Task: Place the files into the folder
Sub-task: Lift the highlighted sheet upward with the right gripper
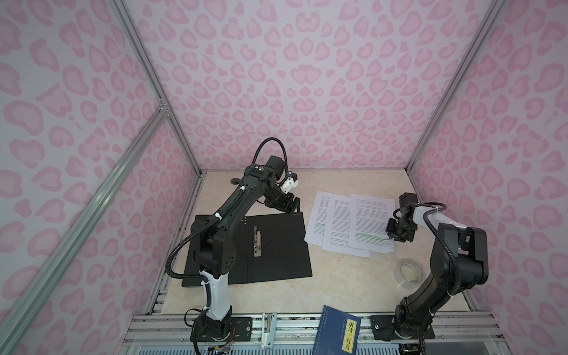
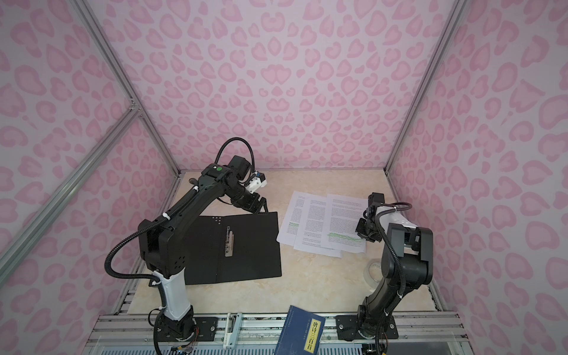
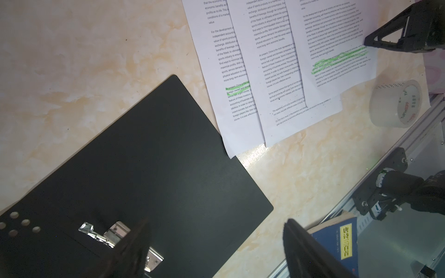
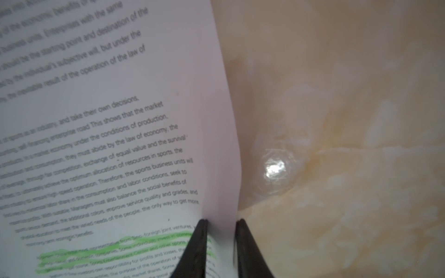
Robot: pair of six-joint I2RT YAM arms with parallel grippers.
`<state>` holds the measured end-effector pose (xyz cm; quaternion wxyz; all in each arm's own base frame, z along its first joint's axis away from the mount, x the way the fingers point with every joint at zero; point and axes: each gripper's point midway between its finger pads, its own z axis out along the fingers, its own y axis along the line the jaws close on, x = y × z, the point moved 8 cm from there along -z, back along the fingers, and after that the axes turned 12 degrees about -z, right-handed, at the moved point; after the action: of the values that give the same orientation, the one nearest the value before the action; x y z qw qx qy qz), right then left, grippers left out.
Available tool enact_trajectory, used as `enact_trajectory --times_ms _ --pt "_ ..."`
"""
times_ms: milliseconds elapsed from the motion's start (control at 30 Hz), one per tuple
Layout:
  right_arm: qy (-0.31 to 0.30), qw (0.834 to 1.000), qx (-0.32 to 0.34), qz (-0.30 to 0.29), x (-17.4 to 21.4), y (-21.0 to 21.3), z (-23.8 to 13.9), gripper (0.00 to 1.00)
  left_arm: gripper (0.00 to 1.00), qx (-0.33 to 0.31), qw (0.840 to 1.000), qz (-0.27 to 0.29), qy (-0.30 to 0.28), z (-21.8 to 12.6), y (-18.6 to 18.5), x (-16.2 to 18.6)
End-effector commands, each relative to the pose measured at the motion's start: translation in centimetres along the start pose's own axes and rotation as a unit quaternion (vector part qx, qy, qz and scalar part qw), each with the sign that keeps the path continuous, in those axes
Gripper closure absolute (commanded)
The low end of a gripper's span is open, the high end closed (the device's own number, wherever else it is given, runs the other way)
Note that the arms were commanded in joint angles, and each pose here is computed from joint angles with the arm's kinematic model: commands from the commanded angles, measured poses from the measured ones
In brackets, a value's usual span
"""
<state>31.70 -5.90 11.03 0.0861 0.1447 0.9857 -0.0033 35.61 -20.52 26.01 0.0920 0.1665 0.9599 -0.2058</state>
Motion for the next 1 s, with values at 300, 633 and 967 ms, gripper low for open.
enact_trajectory --times_ms 300,633,967 --pt "-0.023 0.999 -0.038 -0.020 -0.8 1.1 -2.5 0.94 0.12 -0.012 1.000 0.000 -0.015 -1.2 -0.2 -0.1" --pt "-0.085 0.991 -0.069 -0.071 -2.4 5.0 -9.5 0.95 0.11 -0.018 0.998 -0.030 -0.056 -4.4 1.8 -1.0" --pt "-0.142 0.971 -0.125 -0.144 -3.2 11.1 -17.5 0.93 0.11 -0.016 0.990 -0.093 -0.106 -8.5 6.4 -1.2"
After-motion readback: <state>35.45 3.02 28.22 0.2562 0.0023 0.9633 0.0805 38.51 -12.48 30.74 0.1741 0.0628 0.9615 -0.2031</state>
